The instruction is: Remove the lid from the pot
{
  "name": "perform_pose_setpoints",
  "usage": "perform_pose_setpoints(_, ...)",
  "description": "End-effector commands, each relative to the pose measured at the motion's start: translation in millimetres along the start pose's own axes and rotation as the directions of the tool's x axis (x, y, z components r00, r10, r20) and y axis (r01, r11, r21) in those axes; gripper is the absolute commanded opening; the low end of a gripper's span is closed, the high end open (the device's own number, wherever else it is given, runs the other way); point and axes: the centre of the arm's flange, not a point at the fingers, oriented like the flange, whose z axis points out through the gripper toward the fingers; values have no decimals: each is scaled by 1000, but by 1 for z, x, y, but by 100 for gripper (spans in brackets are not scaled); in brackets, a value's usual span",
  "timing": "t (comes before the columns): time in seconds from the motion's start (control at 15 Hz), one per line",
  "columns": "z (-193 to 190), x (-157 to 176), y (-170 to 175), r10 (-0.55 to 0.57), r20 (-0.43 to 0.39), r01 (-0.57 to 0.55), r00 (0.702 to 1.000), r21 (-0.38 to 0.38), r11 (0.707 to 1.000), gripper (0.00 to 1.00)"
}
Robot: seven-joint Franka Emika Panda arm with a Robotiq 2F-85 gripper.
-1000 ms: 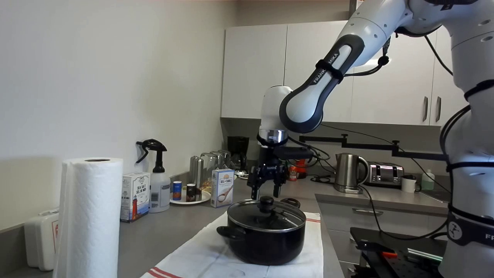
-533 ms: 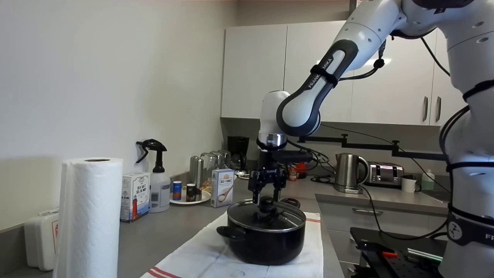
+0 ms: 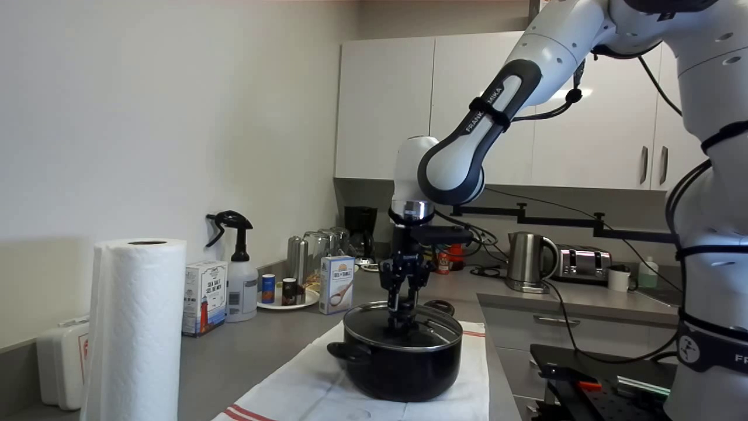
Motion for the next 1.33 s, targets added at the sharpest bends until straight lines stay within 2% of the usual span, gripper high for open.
perform_pose_setpoints(0.0, -2, 2, -2, -5, -5, 5, 1000, 16, 1000, 25)
perform_pose_setpoints(0.33, -30, -15, -2, -24, -51, 23, 998, -18, 1000, 25)
perform_pose_setpoints(0.8, -76, -58, -12, -147, -127, 142, 981, -50, 989, 25)
perform_pose_setpoints(1.07, -85, -101, -33, -251, -116, 248, 961, -43, 968, 25)
perform_pose_setpoints(1.27, -81, -143, -62, -354, -112, 351, 929, -46, 935, 25)
